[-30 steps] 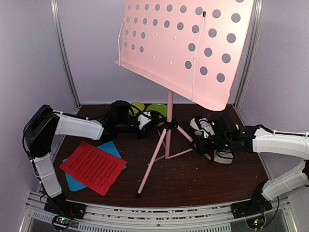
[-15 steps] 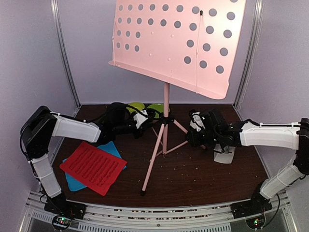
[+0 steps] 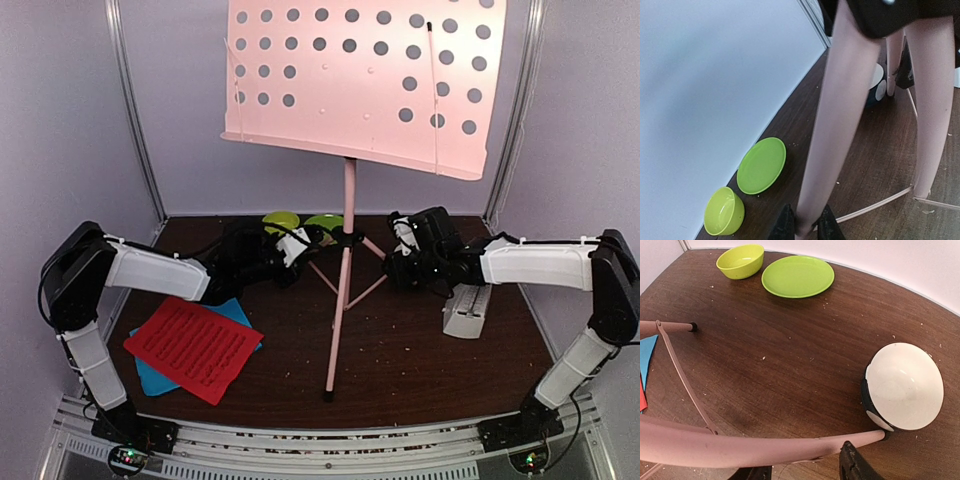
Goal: Set up the instrument practice props
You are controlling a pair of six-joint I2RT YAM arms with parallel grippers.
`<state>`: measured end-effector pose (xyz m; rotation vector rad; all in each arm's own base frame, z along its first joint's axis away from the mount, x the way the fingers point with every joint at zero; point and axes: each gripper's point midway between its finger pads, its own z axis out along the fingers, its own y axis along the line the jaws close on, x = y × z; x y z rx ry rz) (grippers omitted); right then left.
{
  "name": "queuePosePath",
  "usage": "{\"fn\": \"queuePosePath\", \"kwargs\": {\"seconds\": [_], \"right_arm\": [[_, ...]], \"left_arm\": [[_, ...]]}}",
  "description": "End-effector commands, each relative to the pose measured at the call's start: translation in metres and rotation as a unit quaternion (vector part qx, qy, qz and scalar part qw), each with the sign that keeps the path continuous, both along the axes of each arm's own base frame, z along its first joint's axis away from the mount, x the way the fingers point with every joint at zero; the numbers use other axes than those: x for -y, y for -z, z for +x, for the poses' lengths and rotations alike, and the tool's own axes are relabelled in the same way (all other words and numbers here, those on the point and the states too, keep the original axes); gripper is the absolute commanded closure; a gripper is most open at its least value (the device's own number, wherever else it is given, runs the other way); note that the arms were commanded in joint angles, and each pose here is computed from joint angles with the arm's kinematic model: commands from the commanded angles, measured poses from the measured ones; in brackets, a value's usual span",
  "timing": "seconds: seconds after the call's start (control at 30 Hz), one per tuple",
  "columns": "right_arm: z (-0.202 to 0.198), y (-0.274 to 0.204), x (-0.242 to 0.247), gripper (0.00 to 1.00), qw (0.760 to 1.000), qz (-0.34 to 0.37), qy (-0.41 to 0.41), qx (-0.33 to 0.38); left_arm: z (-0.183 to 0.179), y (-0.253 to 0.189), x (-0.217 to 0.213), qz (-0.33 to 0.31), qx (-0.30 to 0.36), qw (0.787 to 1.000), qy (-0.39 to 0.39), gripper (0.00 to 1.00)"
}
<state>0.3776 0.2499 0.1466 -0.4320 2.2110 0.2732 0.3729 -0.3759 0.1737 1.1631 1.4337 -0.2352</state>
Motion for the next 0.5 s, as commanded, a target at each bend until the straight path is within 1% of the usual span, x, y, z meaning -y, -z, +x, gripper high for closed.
{"fn": "queuePosePath", "kwargs": {"seconds": [0.0, 0.2, 0.47], "right_arm": [[0.035, -0.033, -0.002, 0.53, 0.997, 0.026, 0.026, 0.065], [0.045, -0.03, -0.004, 0.53, 0.997, 0.023, 0.027, 0.067], [0.067, -0.037, 0.005, 0.52, 0.996, 0.029, 0.041, 0.079]], "left_arm": [[-0.024, 0.017, 0.007, -0.001, -0.046, 0.999, 0.015, 0.96], [-0.033, 0.018, 0.014, 0.009, -0.044, 0.999, 0.022, 0.95], [-0.022, 0.018, 0.011, -0.008, -0.061, 0.998, -0.023, 0.92]]}}
